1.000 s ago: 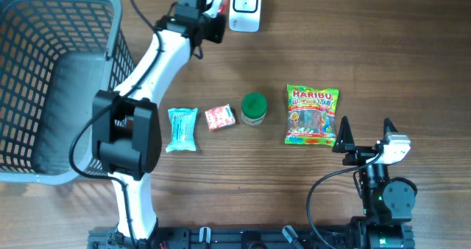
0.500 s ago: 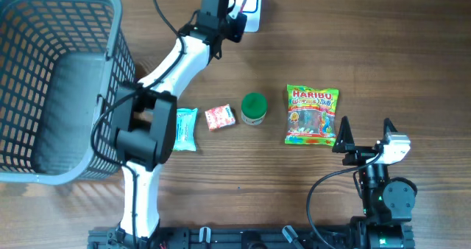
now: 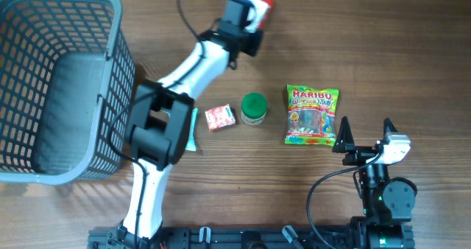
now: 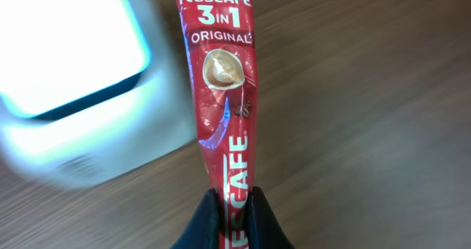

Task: Scan the item barcode
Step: 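Carry the stick right and drop it right of the Haribo bag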

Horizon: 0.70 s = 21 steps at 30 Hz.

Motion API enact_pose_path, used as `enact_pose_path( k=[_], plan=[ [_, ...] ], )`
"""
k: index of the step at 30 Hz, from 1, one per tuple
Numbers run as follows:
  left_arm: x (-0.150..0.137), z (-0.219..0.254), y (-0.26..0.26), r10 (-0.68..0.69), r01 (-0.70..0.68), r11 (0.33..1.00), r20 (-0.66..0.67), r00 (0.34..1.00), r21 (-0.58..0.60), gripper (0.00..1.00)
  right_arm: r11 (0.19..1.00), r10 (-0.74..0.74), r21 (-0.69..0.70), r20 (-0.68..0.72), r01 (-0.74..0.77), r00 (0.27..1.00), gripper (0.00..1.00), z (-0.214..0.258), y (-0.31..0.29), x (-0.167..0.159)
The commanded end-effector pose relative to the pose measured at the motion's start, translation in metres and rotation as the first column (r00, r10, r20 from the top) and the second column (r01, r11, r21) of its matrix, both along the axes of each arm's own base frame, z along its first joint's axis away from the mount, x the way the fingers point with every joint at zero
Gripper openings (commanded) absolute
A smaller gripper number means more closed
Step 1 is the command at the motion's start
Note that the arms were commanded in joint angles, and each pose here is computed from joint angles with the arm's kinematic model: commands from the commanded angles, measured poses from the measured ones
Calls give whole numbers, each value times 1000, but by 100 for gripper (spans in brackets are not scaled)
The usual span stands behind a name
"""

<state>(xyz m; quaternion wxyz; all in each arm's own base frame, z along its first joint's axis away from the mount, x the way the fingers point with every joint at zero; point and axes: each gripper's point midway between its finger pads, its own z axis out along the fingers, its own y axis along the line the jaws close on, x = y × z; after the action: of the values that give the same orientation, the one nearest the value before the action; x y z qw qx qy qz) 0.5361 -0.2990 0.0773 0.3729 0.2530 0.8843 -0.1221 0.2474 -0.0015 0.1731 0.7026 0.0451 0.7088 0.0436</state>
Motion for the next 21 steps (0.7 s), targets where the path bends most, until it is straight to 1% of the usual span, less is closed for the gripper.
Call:
enact_pose_path(
  k=[1,4,6,7,9,11,16,17,18,19,20,21],
  plan=[
    [-30,37,-73,-38,39,986,6,999,-160,4,1000,12,-14,8,-12,1000,100,1,2,0],
    [-50,37,-111,-25,-9,945,-100,995,-327,4,1000,12,-14,8,-12,1000,100,1,2,0],
    [-70,36,-141,-108,14,896,-186,977,-445,4,1000,12,-14,8,-12,1000,100,1,2,0],
    [-77,33,-150,-133,21,882,-205,970,-471,4,1000,12,-14,8,-12,1000,100,1,2,0],
    [-95,24,-176,-185,38,857,-238,954,-515,4,1000,12,-14,8,-12,1000,100,1,2,0],
    [-113,16,-196,-214,48,846,-256,943,-530,4,1000,12,-14,8,-12,1000,100,1,2,0],
    [-171,-1,-246,-312,124,832,-271,911,-541,4,1000,12,-14,8,-12,1000,100,1,2,0],
    [-179,-3,-251,-317,131,835,-271,909,-535,8,1000,12,-14,8,-12,1000,100,1,2,0],
    [-181,-4,-252,-305,128,842,-267,914,-524,49,1000,12,-14,8,-12,1000,100,1,2,0],
    [-179,-1,-253,-306,129,838,-259,916,-531,100,1000,12,-14,8,-12,1000,100,1,2,0],
    [-173,4,-249,-298,123,836,-254,920,-535,100,1000,12,-14,8,-12,1000,100,1,2,0],
    [-156,17,-233,-290,132,840,-230,929,-527,100,1000,12,-14,8,-12,1000,100,1,2,0]
  ],
)
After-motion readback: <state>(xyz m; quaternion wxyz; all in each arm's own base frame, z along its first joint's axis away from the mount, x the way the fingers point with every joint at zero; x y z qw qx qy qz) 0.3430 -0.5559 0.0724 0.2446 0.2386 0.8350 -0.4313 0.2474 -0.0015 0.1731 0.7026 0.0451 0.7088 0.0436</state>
